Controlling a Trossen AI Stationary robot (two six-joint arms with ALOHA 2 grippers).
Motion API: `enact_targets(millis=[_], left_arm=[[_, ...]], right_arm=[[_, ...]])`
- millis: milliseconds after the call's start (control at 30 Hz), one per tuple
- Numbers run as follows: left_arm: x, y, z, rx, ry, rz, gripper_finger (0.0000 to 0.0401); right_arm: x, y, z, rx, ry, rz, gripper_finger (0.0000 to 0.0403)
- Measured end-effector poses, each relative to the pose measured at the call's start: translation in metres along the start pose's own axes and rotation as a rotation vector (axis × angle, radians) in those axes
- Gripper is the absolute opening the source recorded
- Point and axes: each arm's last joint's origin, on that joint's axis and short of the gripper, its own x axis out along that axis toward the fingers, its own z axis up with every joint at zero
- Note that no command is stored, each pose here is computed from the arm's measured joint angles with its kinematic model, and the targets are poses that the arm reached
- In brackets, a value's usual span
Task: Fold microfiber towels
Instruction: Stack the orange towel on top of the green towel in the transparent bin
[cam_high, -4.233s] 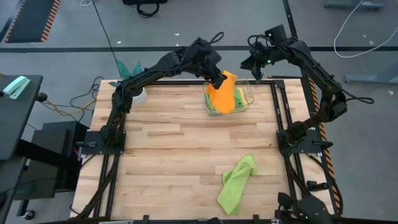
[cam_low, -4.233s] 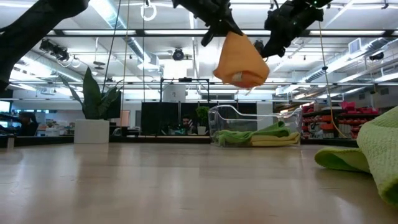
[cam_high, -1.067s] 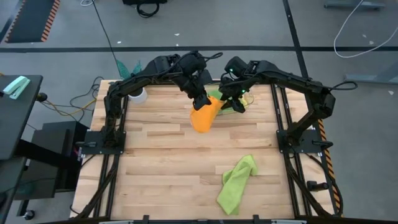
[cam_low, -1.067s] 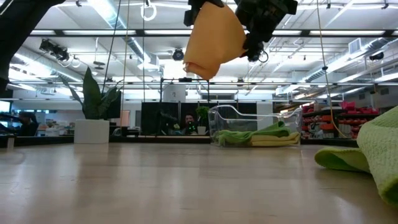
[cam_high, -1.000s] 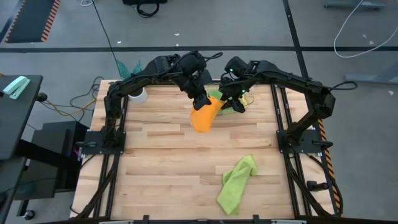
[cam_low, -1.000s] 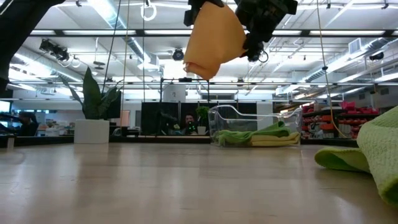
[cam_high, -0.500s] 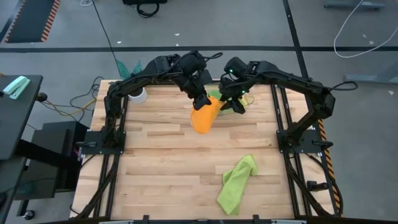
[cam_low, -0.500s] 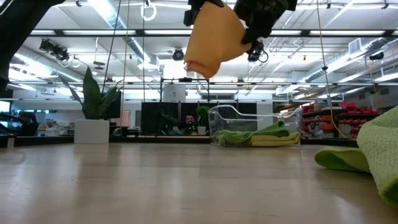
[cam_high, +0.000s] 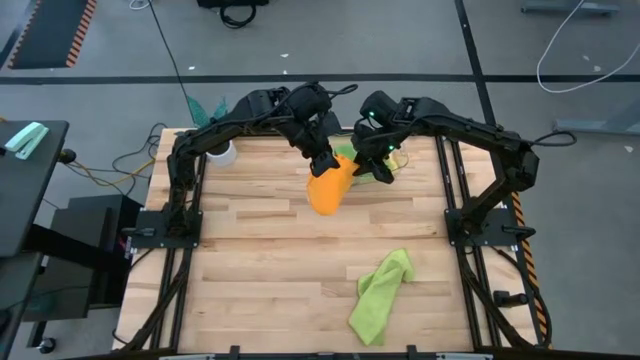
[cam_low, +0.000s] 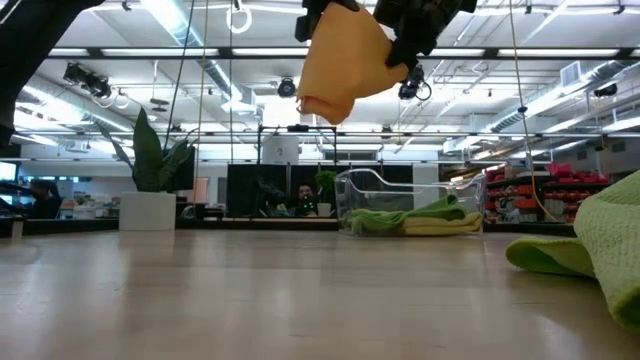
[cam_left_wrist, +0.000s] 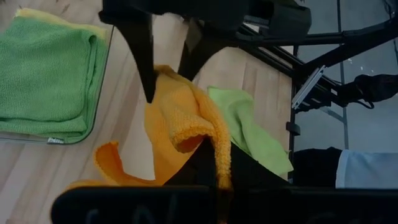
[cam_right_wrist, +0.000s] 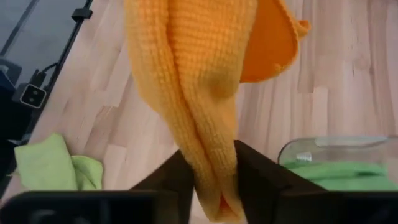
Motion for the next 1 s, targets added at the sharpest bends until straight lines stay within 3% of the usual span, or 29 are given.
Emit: enact_targets(millis=[200, 467, 800, 1000], left_arm=[[-0.002, 0.006, 0.001, 0.002, -0.011, 0.048, 0.0009], [-0.005, 0.037, 0.005, -0.024, -0.035, 0.176, 0.0009], [0.009, 0.091, 0.017, -0.031, -0.191, 0.207, 0.0009], [0.006, 0.113, 0.022, -0.003, -0.265, 0.213, 0.0009]], right_arm=[[-0.002, -0.003, -0.004, 0.039, 0.041, -0.051, 0.0013], [-0.004, -0.005, -0.005, 0.116, 0.061, -0.120, 0.0007], [-0.017, -0.007, 0.001, 0.225, 0.008, -0.183, 0.0004], [-0.027, -0.040, -0.007, 0.442, -0.067, -0.267, 0.0002]])
